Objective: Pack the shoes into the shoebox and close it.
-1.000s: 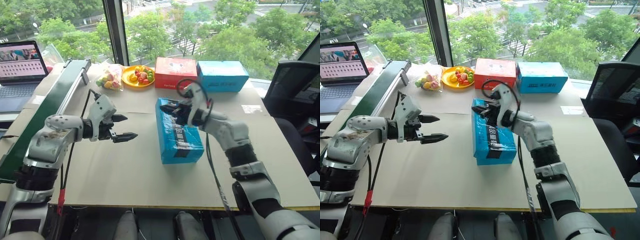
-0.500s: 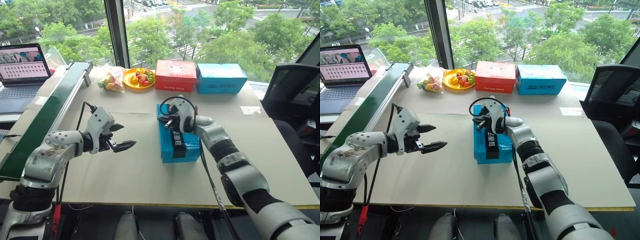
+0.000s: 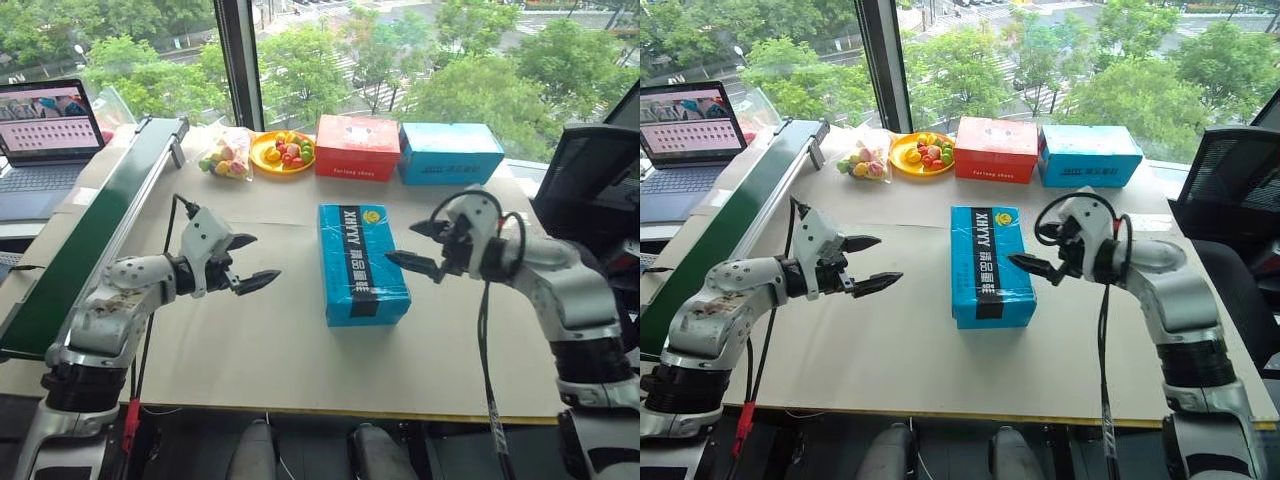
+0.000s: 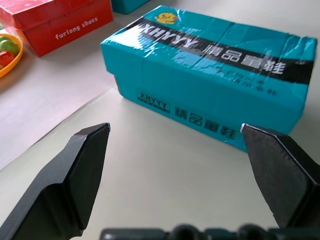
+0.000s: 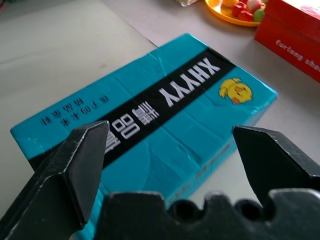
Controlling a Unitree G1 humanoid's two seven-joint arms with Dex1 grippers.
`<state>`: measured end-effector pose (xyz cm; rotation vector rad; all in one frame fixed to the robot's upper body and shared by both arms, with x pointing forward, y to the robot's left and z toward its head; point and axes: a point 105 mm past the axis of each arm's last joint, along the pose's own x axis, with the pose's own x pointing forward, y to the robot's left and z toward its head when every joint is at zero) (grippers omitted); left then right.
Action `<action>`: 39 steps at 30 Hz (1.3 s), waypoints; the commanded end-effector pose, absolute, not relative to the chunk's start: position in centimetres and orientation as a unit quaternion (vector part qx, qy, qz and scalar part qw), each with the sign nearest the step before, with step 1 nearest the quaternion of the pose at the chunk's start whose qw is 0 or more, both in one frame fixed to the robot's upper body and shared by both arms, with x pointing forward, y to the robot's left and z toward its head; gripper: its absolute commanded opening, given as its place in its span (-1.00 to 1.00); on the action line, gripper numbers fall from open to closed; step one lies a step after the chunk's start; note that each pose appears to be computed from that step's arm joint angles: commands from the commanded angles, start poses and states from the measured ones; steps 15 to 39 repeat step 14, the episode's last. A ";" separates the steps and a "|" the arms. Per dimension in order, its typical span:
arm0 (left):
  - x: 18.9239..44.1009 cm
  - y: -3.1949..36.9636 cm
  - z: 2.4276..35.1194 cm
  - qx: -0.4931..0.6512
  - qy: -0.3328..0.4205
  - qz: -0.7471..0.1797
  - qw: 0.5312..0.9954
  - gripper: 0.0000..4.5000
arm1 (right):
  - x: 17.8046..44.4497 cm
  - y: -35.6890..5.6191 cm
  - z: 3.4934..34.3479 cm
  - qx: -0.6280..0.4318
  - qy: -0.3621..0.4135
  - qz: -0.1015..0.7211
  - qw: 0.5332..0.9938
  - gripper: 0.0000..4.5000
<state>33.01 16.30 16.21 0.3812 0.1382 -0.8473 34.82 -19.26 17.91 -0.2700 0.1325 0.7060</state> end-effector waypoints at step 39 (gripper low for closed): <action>31.6 17.2 7.3 0.128 0.063 -0.258 0.956 1.00 | 32.5 -25.5 8.2 -0.052 0.028 0.087 0.995 0.99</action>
